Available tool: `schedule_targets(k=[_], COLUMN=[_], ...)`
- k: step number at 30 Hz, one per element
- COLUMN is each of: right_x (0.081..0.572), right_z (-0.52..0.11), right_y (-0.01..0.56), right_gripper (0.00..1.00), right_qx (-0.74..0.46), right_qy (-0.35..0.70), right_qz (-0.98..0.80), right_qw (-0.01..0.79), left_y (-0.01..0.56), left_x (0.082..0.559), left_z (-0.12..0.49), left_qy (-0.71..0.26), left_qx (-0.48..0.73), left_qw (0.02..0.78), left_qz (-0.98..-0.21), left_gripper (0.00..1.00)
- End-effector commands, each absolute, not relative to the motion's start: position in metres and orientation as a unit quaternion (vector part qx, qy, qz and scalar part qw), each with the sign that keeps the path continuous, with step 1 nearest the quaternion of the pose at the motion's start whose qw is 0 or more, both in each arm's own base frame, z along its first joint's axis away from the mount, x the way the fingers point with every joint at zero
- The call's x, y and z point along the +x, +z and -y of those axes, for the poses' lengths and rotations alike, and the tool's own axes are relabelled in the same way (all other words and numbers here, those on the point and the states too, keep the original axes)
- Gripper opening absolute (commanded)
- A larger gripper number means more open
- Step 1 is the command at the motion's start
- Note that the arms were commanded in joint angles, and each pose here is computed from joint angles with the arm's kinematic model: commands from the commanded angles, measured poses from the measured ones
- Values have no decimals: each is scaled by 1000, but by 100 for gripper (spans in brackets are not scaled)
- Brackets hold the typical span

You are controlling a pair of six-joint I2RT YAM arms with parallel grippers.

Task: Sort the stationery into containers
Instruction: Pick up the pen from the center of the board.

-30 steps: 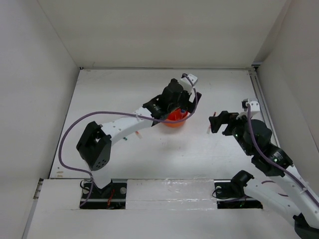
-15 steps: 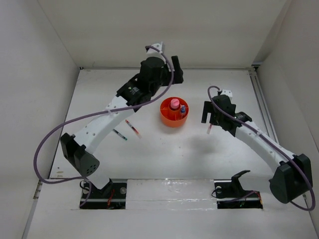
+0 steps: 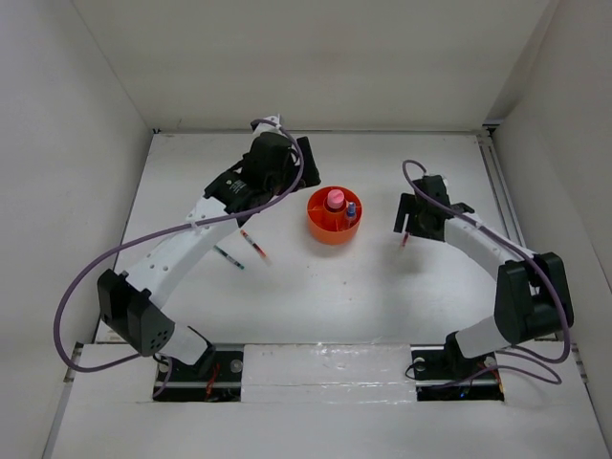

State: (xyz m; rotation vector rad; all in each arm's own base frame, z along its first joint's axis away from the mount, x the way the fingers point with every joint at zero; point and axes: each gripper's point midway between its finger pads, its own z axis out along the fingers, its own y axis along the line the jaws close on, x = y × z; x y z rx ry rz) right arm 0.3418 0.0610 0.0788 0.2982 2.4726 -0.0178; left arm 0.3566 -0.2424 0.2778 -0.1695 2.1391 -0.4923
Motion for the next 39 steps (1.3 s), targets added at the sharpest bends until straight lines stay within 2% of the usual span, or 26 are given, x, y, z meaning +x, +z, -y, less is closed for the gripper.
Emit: schedule_targets(k=[1,10,14,20,28,31,34,35,37,39], right_x=[372,370,361,354,352,348,353,353,351,352], right_z=[-72,-77,-80,-88,-85,-86,-82,-81,-83,-81], right_y=[106,85,72,47,33,30,28,29,24,26], right_gripper=[81,78,73,71,62,53,33,19,14,0], right_qx=[112,127,143,143,154,152,153,152,146,145], right_qy=[24,11,12,21,7,4,18,24,25,28], right_qz=[-922,-933,-931,-945,-953,-958,-962,-964,-967,-968], right_qw=[370,337,337,295,260,243,224,219,206,204], left_y=[301,303,308,312,310,314,309,309,308,312], left_x=[348,344,338,335,331,332,333,334,335,335], left_z=[238,242,240,242,248,248,241,239,233,229], left_qy=[-222,-238,-245,-255,-261,-264,-246,-240,-226,-221], left_qx=[-67,-56,-50,-45,-31,-32,-40,-44,-51,-56], left_qw=[472,472,477,475,472,475,475,479,480,488], left_qz=[-851,-847,-843,-841,-842,-839,-844,-843,-846,-843], left_gripper=[100,100,100,100,100,100,100,100,100,100])
